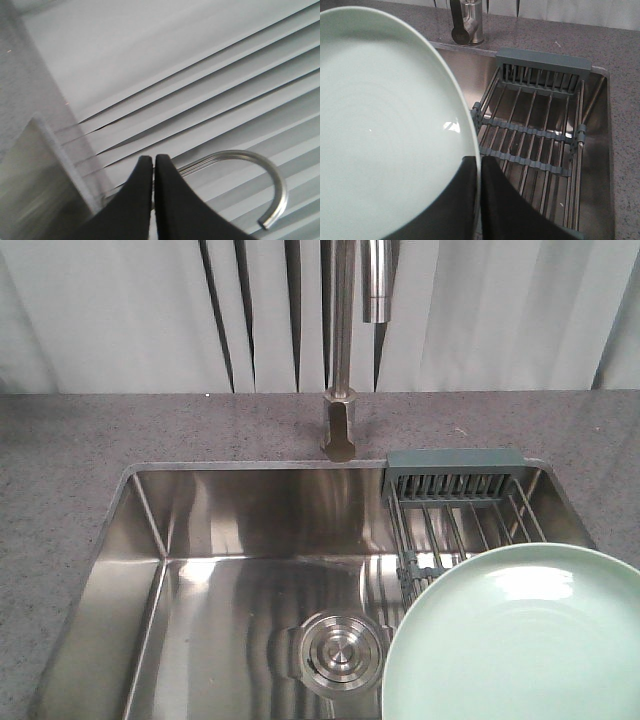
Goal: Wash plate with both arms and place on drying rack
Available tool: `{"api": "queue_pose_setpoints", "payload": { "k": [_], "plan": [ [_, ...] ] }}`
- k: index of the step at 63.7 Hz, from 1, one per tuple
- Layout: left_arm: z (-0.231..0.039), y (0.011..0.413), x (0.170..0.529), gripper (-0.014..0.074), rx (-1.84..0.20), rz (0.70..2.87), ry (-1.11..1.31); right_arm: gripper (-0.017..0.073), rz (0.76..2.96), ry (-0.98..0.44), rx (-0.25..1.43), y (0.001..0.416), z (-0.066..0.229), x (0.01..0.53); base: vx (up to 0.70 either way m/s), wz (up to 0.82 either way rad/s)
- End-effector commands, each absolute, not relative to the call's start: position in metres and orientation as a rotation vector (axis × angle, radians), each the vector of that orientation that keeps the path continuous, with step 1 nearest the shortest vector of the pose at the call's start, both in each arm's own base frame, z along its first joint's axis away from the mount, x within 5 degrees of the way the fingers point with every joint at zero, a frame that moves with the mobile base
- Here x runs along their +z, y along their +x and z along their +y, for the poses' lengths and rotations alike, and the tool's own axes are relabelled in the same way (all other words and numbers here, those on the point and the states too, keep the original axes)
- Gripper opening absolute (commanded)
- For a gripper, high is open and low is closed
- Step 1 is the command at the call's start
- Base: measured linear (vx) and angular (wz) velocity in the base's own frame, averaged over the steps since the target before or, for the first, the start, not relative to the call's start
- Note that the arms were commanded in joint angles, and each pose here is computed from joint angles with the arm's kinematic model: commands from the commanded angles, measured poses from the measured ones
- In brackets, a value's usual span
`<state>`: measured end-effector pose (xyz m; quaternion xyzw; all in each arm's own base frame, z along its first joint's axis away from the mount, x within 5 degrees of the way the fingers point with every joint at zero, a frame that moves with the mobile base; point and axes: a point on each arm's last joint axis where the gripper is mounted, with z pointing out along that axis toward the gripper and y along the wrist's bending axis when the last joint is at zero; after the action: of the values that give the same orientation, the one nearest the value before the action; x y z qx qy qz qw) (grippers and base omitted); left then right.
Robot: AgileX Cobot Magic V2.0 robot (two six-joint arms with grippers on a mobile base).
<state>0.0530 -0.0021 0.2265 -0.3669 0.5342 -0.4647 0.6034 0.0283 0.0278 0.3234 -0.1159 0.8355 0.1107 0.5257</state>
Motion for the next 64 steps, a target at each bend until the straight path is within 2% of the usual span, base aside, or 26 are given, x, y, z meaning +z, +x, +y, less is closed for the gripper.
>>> {"api": "queue_pose_setpoints", "payload": {
  "k": [1, 8, 16, 20, 26, 32, 45, 64],
  "plan": [
    [0.002, 0.040, 0.270, 0.0045, -1.073, 1.068, -0.732, -0.0002, 1.926, -0.249, 0.272, 0.032, 0.028, 0.336, 0.00, 0.00],
    [0.002, 0.032, 0.299, 0.0141, -0.994, 1.044, -0.619, -0.0002, 1.926, -0.249, 0.272, 0.032, 0.028, 0.336, 0.00, 0.00],
    [0.000, 0.033, 0.328, 0.0312, -0.960, 1.068, -0.576, -0.0002, 1.926, -0.249, 0.272, 0.032, 0.028, 0.336, 0.00, 0.00],
    [-0.002, 0.040, 0.338, 0.0400, -0.930, 1.115, -0.563, -0.0002, 1.926, -0.249, 0.272, 0.032, 0.028, 0.336, 0.00, 0.00],
    [-0.005, 0.057, 0.347, 0.0479, -0.880, 1.229, -0.562, -0.0002, 1.926, -0.249, 0.272, 0.032, 0.028, 0.336, 0.00, 0.00],
    [-0.009, 0.083, 0.352, 0.0498, -0.818, 1.358, -0.569, -0.0002, 1.926, -0.249, 0.272, 0.032, 0.028, 0.336, 0.00, 0.00],
    [-0.021, 0.147, 0.361, 0.0471, -0.693, 1.601, -0.497, -0.0002, 1.926, -0.249, 0.272, 0.032, 0.028, 0.336, 0.00, 0.00],
    [-0.066, 0.244, 0.368, 0.0463, -0.689, 1.816, -0.345, -0.0002, 1.926, -0.249, 0.272, 0.032, 0.028, 0.336, 0.00, 0.00]
  ]
}}
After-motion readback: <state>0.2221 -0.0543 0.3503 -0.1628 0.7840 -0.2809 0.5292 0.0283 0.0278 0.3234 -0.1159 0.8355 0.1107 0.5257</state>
